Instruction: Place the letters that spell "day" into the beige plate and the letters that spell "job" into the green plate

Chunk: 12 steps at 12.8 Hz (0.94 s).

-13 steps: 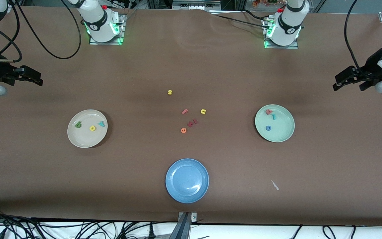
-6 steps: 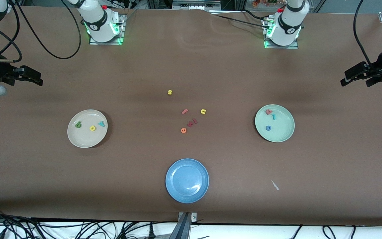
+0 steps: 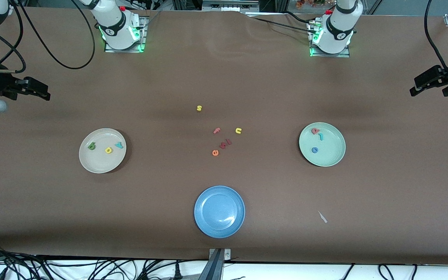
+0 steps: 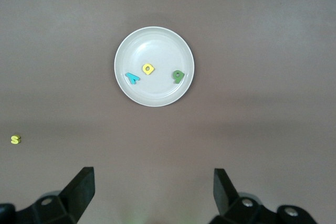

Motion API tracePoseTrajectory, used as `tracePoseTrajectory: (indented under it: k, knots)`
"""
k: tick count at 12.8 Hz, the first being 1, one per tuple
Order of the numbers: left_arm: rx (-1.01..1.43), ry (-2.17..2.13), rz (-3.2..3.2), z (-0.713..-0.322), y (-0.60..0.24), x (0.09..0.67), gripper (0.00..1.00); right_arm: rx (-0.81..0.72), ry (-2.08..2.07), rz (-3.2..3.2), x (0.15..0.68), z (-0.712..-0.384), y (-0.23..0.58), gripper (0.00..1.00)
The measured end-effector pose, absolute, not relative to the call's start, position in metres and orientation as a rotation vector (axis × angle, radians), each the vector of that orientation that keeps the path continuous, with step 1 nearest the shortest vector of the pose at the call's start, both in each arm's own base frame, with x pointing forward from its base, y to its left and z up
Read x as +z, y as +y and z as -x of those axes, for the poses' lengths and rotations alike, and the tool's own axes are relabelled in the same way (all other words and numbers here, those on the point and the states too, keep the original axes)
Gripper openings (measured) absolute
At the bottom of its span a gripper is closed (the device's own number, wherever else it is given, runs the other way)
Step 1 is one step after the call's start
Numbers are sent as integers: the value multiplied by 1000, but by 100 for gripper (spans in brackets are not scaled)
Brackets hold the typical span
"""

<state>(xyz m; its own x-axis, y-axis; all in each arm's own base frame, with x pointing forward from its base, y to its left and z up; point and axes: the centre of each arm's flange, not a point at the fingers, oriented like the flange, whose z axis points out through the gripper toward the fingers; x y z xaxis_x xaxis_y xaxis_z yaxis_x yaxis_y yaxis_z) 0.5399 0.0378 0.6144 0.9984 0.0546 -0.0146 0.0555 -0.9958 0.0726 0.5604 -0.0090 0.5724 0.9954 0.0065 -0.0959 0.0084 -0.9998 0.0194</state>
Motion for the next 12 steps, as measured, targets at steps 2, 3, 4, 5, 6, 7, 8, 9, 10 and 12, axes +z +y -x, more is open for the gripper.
tracePoseTrajectory:
  k: [2, 3, 4, 5, 6, 7, 8, 9, 10, 12]
  knots:
    - [-29, 78, -3068, -542, 37, 611, 100, -150, 12, -3118, 572, -560, -9, 100]
    - [-32, 70, -3068, -542, 37, 610, 100, -150, 12, -3118, 572, -560, -9, 100]
    - [-33, 45, -3068, -542, 37, 609, 100, -150, 12, -3118, 572, -560, -9, 100]
    - [-31, 13, -3068, -543, 37, 609, 100, -150, 12, -3118, 572, -560, -9, 100]
    - [-28, -6, -3068, -543, 37, 610, 100, -150, 12, -3118, 572, -560, -9, 100]
    - [-27, -8, -3068, -543, 38, 611, 100, -150, 12, -3118, 572, -560, -9, 100]
    - [-27, -8, -3068, -543, 40, 610, 100, -150, 12, -3118, 572, -560, -9, 100]
    - [-27, -8, -3068, -543, 41, 610, 100, -150, 12, -3118, 572, -560, -9, 100]
    - [-27, -9, -3068, -543, 42, 610, 100, -150, 12, -3118, 572, -560, -9, 100]
    - [-25, -11, -3068, -543, 42, 611, 100, -150, 12, -3118, 572, -560, -9, 100]
